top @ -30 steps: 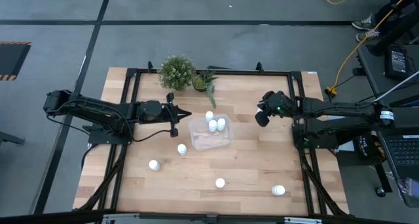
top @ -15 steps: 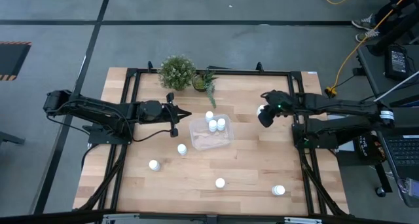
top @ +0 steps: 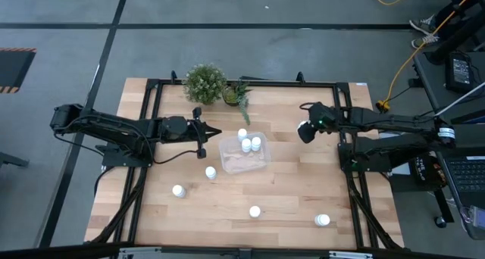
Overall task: Pick and place pill bottles into a basket
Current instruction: Put the white pill bottle into the transparent bin
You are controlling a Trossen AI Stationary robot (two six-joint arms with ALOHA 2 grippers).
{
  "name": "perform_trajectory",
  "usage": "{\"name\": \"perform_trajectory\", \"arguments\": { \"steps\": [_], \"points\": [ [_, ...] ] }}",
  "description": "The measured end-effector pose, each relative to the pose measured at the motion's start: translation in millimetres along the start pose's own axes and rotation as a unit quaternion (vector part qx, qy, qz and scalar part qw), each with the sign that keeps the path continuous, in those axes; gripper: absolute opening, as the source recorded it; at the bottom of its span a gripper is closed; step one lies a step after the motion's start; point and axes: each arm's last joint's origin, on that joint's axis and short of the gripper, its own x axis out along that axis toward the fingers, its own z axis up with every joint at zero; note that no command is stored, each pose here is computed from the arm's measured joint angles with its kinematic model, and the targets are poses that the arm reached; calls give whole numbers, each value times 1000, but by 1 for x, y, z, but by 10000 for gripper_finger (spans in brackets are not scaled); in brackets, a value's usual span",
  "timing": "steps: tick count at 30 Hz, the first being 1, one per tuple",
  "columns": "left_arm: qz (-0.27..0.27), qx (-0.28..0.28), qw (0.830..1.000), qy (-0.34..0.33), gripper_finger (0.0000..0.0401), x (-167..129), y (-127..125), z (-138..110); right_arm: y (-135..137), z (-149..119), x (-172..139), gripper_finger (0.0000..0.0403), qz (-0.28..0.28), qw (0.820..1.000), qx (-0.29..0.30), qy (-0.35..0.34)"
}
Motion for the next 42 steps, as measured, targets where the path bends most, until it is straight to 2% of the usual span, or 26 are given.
{"name": "perform_trajectory", "arguments": {
  "steps": [13, 19, 26, 35, 42],
  "points": [
    [-1, 1, 1000, 3, 5, 0, 0, -1, -4, -4, 0, 272, -25, 999, 20, 11],
    [0, 1, 1000, 3, 10, 0, 0, -1, -7, -19, 18, 272, -29, 999, 29, 14],
    [0, 1, 1000, 3, 5, 0, 0, -1, -9, -29, 34, 272, -16, 1000, 26, -2],
    [0, 1, 1000, 3, 6, 0, 0, -1, -11, -34, 41, 272, -28, 999, 23, -21],
    [0, 1, 1000, 3, 4, 0, 0, -1, -9, -31, 40, 272, -17, 999, 14, -36]
  ]
}}
